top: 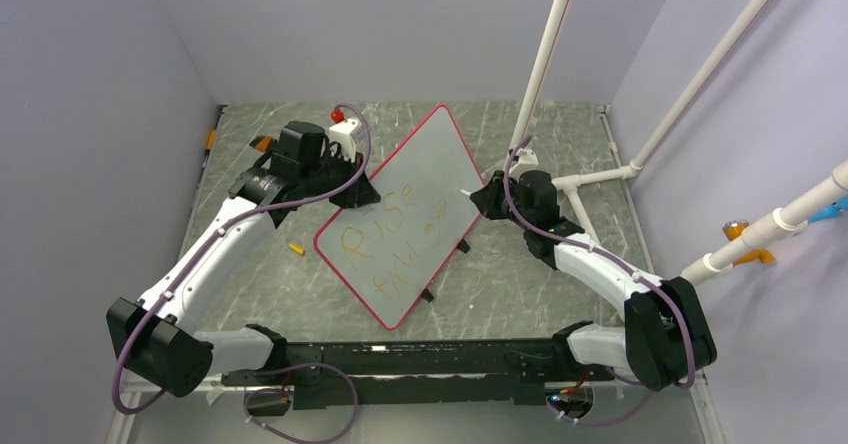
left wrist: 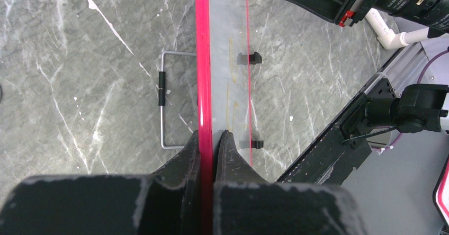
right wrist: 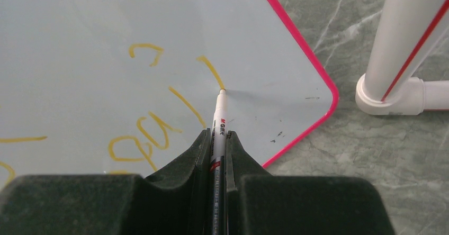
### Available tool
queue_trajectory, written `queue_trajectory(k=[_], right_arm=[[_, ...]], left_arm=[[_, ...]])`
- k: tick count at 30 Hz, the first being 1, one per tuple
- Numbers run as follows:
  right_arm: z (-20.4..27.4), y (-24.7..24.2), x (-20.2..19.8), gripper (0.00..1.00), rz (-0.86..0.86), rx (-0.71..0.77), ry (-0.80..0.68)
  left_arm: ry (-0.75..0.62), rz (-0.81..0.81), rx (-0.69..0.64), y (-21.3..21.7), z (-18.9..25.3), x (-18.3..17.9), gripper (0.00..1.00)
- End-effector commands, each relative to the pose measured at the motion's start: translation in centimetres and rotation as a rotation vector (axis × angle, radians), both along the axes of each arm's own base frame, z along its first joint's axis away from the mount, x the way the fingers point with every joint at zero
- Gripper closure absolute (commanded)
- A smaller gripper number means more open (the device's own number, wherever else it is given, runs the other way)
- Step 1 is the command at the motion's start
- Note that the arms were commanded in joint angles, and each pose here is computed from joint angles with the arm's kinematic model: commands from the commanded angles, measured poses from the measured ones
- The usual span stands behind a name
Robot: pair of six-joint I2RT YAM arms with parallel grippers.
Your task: Write a sentence on the whiteboard
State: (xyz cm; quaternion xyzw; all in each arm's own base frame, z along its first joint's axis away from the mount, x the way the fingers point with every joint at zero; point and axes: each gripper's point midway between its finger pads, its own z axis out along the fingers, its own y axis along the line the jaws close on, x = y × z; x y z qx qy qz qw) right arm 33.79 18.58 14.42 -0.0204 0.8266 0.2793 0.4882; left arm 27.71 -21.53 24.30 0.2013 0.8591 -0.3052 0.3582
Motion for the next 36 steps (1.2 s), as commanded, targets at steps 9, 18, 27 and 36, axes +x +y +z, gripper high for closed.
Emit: queue_trajectory(k=[9, 18, 27, 36], right_arm=[[1.6, 1.0, 0.1, 1.0, 0.031, 0.036, -0.023], [3.2, 1.2, 1.4, 1.0, 0.018, 0.044, -0.055], [3.4, 1.2, 2.4, 1.0, -0.006, 0.038, -0.054], [3.5, 1.0, 3.3, 1.0, -0.03, 0.031, -0.046]], left_arm=[[-0.06, -0.016, 0.363, 4.9, -5.5, 1.0, 1.0], [-0.058, -0.016, 0.364, 4.9, -5.5, 1.0, 1.0], [-0.057, -0.015, 0.365, 5.0, -5.6, 1.0, 1.0], [-0.057, -0.014, 0.369, 5.0, -5.6, 1.1, 1.0]])
